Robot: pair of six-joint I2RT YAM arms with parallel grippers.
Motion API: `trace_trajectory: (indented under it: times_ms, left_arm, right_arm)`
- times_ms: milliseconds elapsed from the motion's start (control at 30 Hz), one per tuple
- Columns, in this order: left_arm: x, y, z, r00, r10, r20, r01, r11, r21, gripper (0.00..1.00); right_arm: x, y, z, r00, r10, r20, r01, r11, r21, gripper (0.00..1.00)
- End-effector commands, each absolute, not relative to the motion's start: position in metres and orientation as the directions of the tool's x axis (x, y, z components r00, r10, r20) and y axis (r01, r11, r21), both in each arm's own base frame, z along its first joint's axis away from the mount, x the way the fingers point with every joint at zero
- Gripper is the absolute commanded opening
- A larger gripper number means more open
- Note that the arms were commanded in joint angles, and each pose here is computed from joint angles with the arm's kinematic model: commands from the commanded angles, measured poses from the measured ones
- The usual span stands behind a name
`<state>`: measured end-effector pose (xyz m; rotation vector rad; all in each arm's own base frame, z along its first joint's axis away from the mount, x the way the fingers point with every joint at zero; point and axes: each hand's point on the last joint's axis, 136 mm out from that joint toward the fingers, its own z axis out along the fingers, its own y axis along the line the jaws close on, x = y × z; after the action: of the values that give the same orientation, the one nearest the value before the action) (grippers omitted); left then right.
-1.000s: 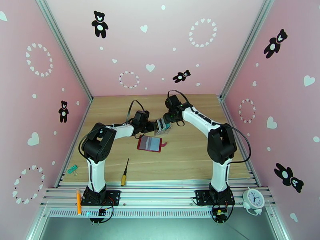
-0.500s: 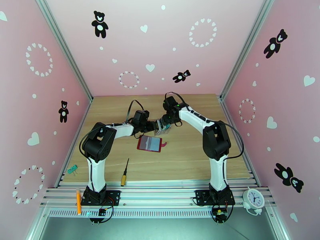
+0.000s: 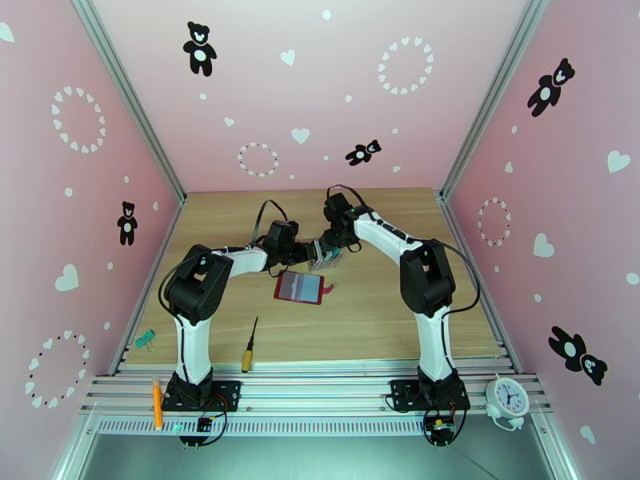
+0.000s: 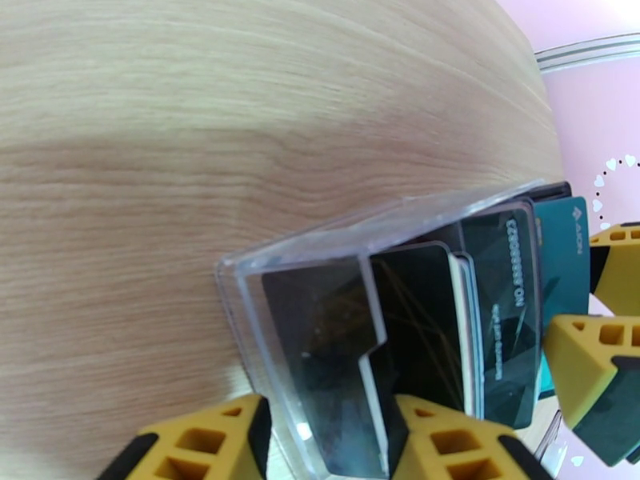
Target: Put the credit cards into the card holder
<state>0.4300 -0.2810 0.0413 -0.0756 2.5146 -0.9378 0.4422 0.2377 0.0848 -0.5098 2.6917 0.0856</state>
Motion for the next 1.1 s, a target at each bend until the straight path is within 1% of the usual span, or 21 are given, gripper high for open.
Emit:
trace_trajectory:
  times_ms: [0,467,667,1067]
  left_arm:
    - [0.4291,-0.2705,0.0215,-0.913,-0.213,-0.349,0.050,0.789,-0.613,0.44]
    - [0.4284,-0.2706,0.0202,-0.915,-0.212,-0.343,0.047,0.788,-0.614,0.44]
    - [0.4289,-0.2712,0.0190,-0.916,-0.213,-0.341,0.046,0.787,-0.615,0.44]
    - [0.4281,-0.2721,0.0161,-0.920,-0.214,-0.330,0.040,0.784,-0.619,0.44]
  right_arm:
    - [0.4426,0.2345,0.0796,-0.857,-0.362,-0.368,-0.369,0.928,-0.054,0.58]
    - [0.4450,0.2270,0.0855,-0.851,-0.371,-0.371,-0.362,0.927,-0.098,0.57]
    - [0.4447,0.2352,0.0842,-0.853,-0.366,-0.373,-0.373,0.926,-0.055,0.57]
    - [0.4526,0.2291,0.0807,-0.857,-0.363,-0.366,-0.357,0.930,-0.087,0.56]
